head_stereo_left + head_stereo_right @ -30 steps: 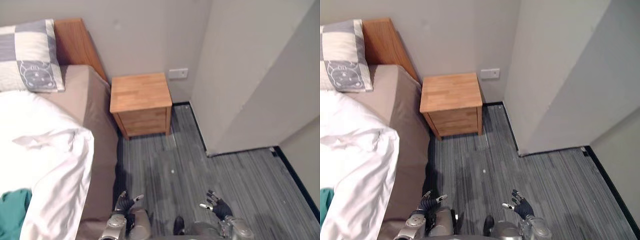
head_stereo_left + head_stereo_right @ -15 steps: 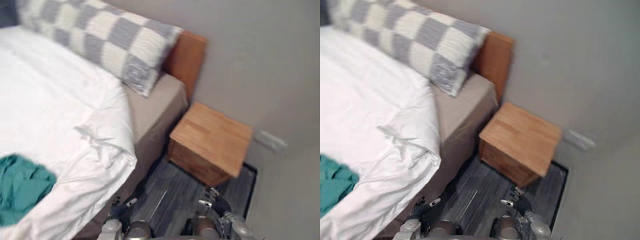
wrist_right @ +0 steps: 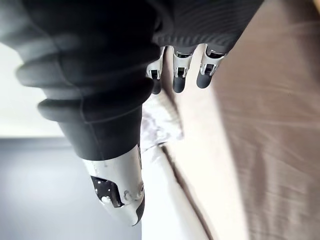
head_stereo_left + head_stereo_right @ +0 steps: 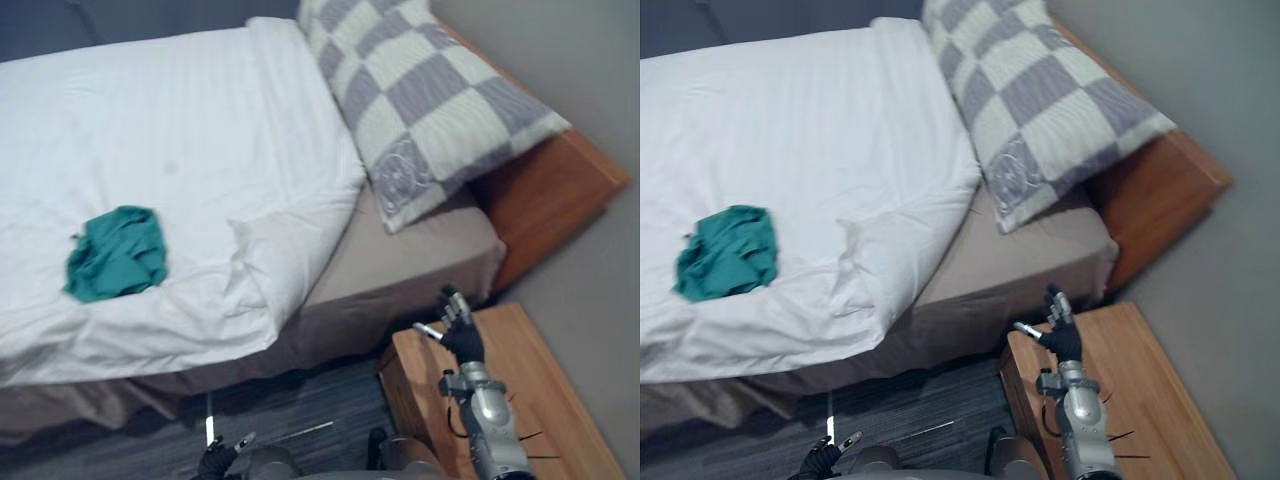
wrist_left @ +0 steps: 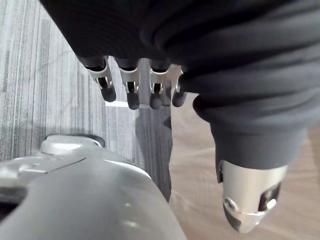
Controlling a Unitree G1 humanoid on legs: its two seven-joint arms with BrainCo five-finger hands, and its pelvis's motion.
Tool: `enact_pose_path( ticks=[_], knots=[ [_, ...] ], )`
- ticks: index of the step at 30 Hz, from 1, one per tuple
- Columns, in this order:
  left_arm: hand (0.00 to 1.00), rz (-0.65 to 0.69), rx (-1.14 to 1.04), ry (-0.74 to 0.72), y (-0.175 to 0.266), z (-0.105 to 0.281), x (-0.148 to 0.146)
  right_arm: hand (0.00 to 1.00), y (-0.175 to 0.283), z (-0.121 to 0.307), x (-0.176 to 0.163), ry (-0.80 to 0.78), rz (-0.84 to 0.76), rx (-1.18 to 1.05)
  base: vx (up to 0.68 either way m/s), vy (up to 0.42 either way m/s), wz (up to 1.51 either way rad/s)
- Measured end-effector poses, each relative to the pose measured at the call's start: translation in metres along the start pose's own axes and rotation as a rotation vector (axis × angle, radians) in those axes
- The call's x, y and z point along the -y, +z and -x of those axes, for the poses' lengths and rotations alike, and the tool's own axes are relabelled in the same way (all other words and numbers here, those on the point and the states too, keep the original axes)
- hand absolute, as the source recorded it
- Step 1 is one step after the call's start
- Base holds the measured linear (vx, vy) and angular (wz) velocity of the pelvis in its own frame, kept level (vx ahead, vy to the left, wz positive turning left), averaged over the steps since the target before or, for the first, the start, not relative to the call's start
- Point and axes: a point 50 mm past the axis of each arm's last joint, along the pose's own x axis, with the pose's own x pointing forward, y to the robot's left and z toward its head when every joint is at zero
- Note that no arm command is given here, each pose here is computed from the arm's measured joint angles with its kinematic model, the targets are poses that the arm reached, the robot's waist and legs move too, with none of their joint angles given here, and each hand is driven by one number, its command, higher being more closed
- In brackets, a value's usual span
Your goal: Tidy the bed and pick cloth on bed and put in laundry
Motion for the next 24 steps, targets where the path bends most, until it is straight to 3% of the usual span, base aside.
enact_pose_path(
  ticks=[9, 15, 17, 20, 21, 22, 24],
  knots=[
    [0.0, -0.148, -0.019, 0.007, -0.004, 0.0, -0.013, 0.0, 0.126, -0.098, -0.038, 0.146, 0.249, 0.404, -0.11, 0.031, 0.52],
    [0.0, -0.172, 0.087, -0.024, 0.036, -0.01, -0.006, 0.0, 0.183, -0.134, -0.073, 0.256, 0.344, 0.496, -0.09, 0.032, 0.5],
    [0.0, -0.172, 0.223, -0.053, 0.082, -0.015, 0.007, 0.0, 0.2, -0.153, -0.088, 0.266, 0.496, 0.469, -0.06, -0.027, 0.69],
    [0.0, -0.187, 0.247, -0.068, 0.091, -0.015, 0.011, 0.0, 0.203, -0.155, -0.086, 0.249, 0.536, 0.453, 0.01, -0.037, 0.26],
    [0.0, -0.189, 0.261, -0.073, 0.094, -0.015, 0.012, 1.0, 0.205, -0.158, -0.084, 0.241, 0.551, 0.451, 0.02, -0.021, 0.16],
    [0.0, -0.195, 0.272, -0.08, 0.097, -0.014, 0.014, 1.0, 0.207, -0.163, -0.081, 0.229, 0.568, 0.444, -0.04, -0.009, 0.26],
    [0.0, -0.21, 0.343, -0.137, 0.118, -0.013, 0.03, 1.0, 0.223, -0.183, -0.056, 0.101, 0.761, 0.386, -0.09, 0.001, 0.37]
  ],
)
